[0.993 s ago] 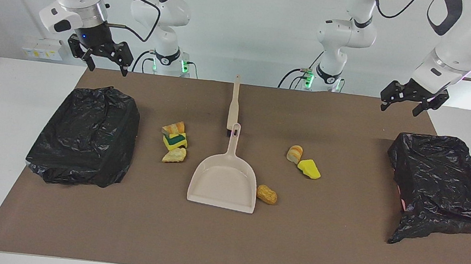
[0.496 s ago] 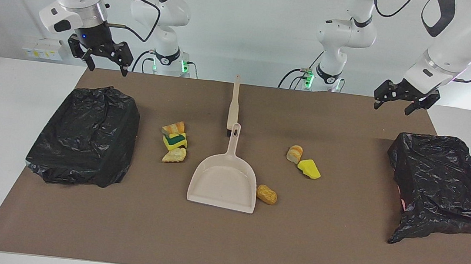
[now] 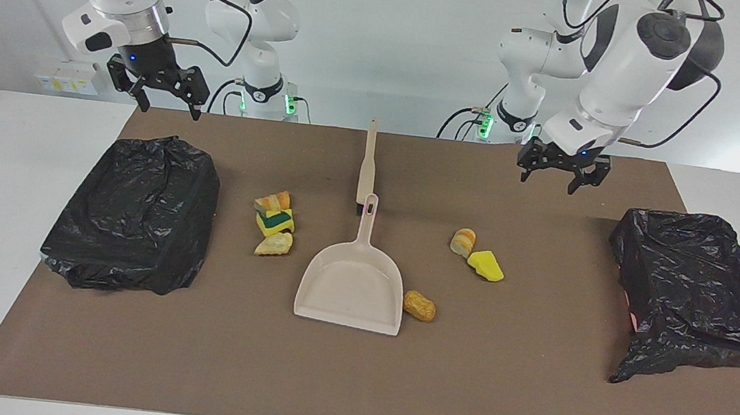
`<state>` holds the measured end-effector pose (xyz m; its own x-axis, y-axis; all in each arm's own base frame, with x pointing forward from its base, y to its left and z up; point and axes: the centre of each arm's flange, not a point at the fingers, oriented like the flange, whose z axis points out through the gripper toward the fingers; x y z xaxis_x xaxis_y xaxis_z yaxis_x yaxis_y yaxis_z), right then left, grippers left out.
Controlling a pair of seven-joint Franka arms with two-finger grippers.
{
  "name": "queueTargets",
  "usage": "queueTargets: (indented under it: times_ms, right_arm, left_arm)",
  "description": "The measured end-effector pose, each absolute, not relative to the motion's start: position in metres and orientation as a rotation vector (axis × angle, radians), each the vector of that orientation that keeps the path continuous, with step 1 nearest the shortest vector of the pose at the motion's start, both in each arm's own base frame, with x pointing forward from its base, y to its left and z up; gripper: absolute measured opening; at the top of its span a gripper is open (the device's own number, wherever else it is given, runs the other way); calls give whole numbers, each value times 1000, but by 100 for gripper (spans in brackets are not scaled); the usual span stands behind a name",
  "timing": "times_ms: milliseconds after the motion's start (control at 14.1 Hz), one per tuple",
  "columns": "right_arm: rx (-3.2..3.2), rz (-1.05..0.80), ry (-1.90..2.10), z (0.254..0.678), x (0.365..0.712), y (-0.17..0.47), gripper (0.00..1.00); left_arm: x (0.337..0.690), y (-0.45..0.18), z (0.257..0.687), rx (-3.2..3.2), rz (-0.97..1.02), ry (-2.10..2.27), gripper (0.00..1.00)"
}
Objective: Sweep and dump trash in bin
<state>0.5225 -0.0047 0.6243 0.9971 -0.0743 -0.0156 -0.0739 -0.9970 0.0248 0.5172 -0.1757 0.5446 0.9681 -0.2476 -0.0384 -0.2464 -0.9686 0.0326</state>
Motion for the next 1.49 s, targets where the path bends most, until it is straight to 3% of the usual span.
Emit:
queueTargets:
  times_ms: [638, 922, 1135, 1489]
  right_arm:
    - [3115, -30, -116, 623, 521, -5, 100]
    - [3115, -34, -115, 622, 518, -5, 100]
    - [3115, -36, -115, 622, 517, -5, 100]
    - [3115, -36, -115, 622, 517, -5, 100]
  left_arm:
    - [430, -333, 487, 3109, -72, -238, 100]
    - [375, -402, 426, 3093, -22, -170, 100]
    - [340, -437, 392, 3104, -42, -179, 100]
    - [275, -474, 371, 3132, -79, -230, 100]
